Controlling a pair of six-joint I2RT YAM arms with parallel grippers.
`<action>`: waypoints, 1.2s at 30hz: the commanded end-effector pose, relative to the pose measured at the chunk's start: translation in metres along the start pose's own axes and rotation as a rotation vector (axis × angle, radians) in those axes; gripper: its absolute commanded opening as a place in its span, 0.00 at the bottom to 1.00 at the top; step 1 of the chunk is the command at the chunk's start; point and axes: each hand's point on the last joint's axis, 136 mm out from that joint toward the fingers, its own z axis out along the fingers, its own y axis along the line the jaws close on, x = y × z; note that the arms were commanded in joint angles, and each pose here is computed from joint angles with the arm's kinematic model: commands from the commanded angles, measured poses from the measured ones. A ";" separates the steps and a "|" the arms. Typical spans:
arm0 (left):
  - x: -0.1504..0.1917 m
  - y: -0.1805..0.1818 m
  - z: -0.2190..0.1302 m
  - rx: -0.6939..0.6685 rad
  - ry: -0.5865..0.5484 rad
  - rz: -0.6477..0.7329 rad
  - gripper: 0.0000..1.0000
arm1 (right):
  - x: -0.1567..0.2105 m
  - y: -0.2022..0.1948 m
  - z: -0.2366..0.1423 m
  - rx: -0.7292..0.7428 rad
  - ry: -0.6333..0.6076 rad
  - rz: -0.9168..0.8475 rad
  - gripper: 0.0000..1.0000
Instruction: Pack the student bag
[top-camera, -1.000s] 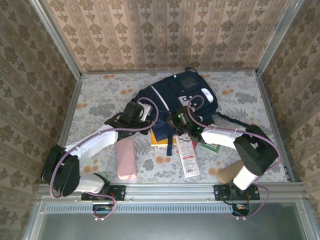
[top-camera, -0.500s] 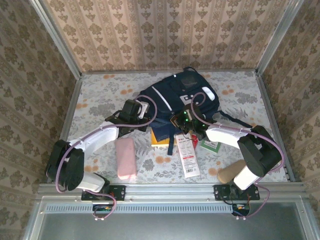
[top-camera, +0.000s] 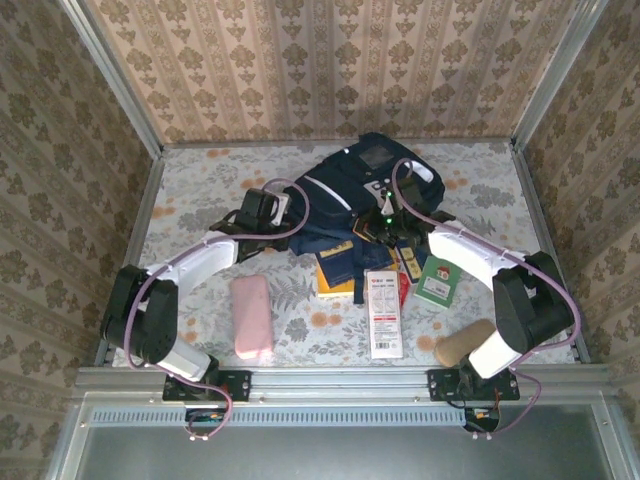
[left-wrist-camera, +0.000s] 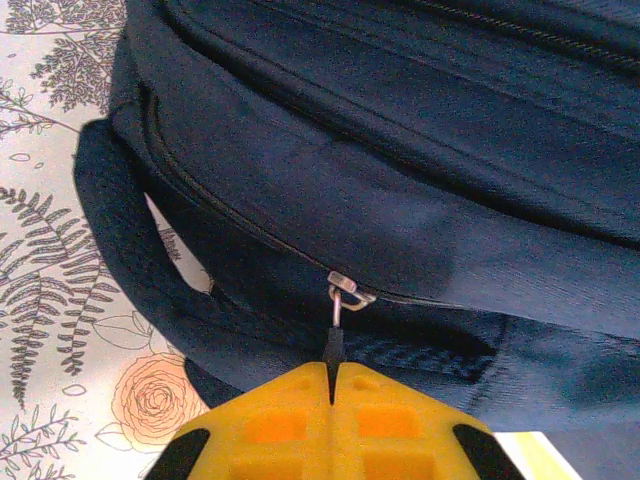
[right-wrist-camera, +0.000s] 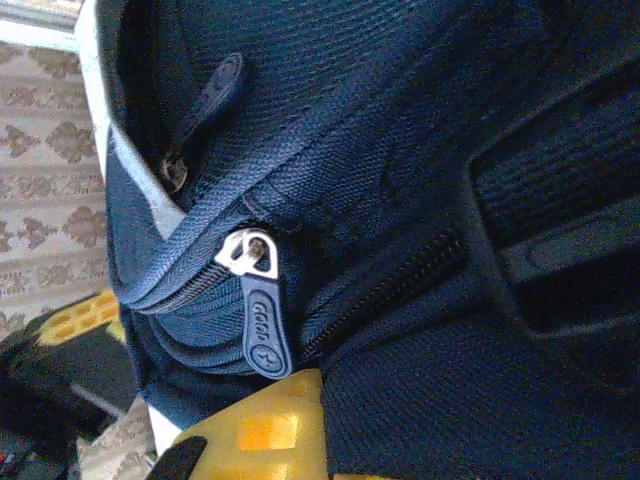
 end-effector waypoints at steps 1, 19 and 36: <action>-0.003 0.015 0.003 -0.045 0.007 -0.020 0.00 | -0.001 0.012 -0.018 -0.065 0.077 -0.167 0.00; 0.003 -0.040 0.010 0.131 0.004 -0.028 0.00 | -0.008 -0.027 -0.063 0.160 -0.090 0.031 0.49; -0.005 -0.104 -0.042 0.280 -0.073 0.032 0.00 | 0.035 0.007 -0.034 0.155 -0.090 0.076 0.46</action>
